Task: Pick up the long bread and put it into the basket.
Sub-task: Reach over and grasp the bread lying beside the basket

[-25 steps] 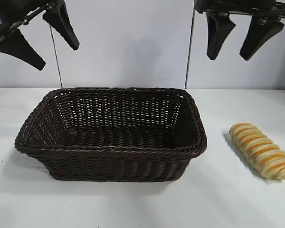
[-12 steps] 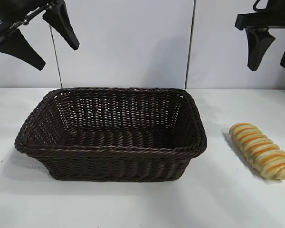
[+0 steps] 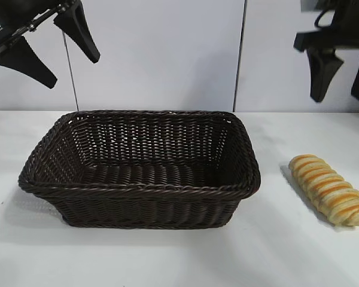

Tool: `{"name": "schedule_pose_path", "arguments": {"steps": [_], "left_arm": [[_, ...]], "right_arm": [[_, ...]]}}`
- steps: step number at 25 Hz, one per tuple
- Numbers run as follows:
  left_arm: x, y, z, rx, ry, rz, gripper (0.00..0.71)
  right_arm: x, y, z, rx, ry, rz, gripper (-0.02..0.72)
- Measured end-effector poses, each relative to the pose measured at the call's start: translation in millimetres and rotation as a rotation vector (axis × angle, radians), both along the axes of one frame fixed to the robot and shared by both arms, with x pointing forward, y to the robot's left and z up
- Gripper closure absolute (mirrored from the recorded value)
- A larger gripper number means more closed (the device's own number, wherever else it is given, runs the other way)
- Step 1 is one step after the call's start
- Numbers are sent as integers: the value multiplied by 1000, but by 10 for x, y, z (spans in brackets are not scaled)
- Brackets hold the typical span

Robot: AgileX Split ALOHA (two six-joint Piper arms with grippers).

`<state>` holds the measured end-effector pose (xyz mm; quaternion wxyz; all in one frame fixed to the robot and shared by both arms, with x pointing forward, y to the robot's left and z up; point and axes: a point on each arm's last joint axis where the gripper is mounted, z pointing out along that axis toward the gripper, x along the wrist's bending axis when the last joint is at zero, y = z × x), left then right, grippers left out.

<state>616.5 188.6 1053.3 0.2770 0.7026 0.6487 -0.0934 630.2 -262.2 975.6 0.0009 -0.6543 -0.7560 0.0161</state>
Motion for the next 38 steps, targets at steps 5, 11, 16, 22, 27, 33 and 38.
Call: {"name": "schedule_pose_path", "arguments": {"steps": [5, 11, 16, 22, 27, 33, 38], "left_arm": [[0, 0, 0, 0, 0, 0, 158], [1, 0, 0, 0, -1, 1, 158], [3, 0, 1, 0, -3, 2, 158], [8, 1, 2, 0, -8, 5, 158], [9, 1, 2, 0, -8, 5, 158], [9, 1, 2, -1, -9, 5, 158], [9, 1, 2, -1, -9, 5, 158]], "right_arm": [[23, 2, -206, -3, 38, 1, 217], [61, 2, -424, -11, 64, 7, 217], [85, -1, -566, -17, 78, 10, 217], [98, 4, -664, -15, 92, 8, 268], [98, 6, -665, -13, 92, 8, 496], [126, 5, -385, -8, 40, 6, 545], [176, 40, 116, 36, -76, -8, 547]]}}
